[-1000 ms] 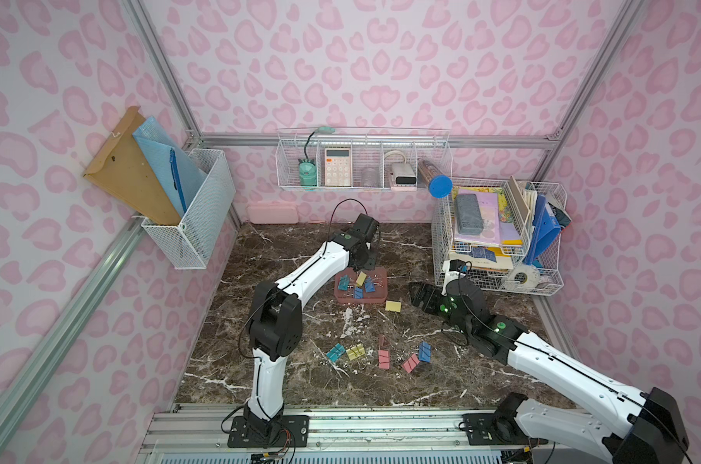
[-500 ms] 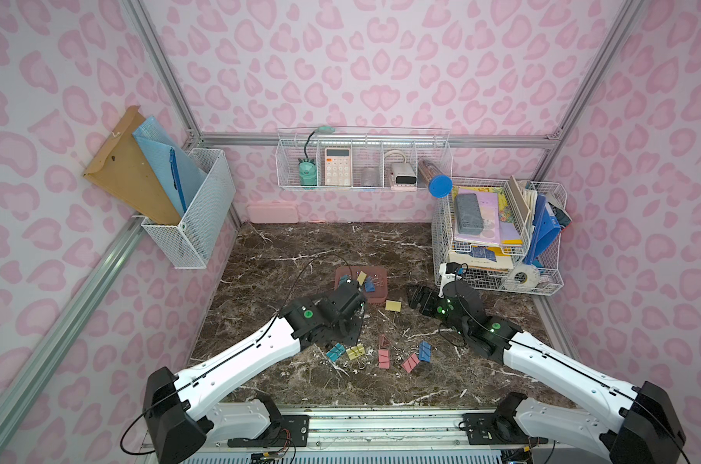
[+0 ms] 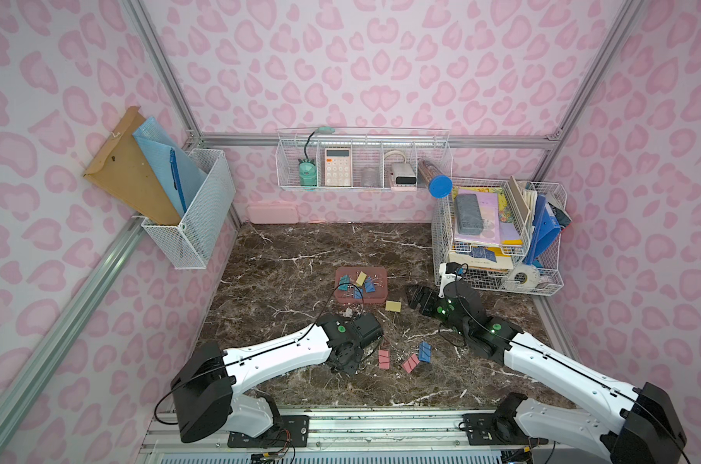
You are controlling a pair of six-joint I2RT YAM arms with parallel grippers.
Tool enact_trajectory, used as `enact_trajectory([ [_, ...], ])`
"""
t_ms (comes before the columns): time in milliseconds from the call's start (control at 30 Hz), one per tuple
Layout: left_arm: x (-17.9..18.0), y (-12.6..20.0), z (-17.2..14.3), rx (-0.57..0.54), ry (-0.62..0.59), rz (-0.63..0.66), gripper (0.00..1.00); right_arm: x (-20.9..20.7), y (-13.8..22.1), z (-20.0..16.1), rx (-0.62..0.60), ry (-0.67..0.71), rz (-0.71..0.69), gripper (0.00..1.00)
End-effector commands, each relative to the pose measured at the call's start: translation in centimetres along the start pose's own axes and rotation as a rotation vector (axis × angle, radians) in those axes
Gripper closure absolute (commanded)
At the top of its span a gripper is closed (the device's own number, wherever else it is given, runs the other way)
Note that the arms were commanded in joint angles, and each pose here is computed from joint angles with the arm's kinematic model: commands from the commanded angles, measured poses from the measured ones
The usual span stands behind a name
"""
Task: Put the binder clips in the storage box
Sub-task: Pick up the binder clip at the center of the board.
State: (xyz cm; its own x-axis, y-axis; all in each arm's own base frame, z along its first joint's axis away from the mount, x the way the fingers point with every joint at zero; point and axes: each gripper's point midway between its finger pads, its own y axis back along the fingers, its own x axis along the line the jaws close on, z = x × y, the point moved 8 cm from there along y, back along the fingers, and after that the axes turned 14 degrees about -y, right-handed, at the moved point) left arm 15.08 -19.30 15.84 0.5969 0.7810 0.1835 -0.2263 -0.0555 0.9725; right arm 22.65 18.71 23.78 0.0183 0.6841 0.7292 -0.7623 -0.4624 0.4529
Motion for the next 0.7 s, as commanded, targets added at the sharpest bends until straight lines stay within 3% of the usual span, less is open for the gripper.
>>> enact_trajectory([
  [0, 1.1, -0.4, 0.3, 0.019, -0.012, 0.130, 0.64, 0.0, 0.3, 0.2, -0.016, 0.001, -0.007, 0.06],
  [100, 1.5, -0.9, 0.4, 0.022, -0.007, 0.171, 0.61, -0.2, 0.5, 0.2, -0.023, 0.004, -0.008, 0.06],
  [400, 0.8, -2.9, 1.1, 0.043, -0.025, 0.110, 0.62, 0.2, 0.3, 0.5, -0.021, 0.011, -0.007, 0.06],
  [467, 0.8, -3.1, 1.2, 0.040, -0.021, 0.112, 0.66, 0.1, 0.3, 0.5, -0.021, 0.009, -0.009, 0.06],
  [667, 0.7, -3.5, 1.2, 0.050, -0.011, 0.115, 0.91, 0.2, 0.4, 0.5, -0.021, 0.005, -0.006, 0.06],
])
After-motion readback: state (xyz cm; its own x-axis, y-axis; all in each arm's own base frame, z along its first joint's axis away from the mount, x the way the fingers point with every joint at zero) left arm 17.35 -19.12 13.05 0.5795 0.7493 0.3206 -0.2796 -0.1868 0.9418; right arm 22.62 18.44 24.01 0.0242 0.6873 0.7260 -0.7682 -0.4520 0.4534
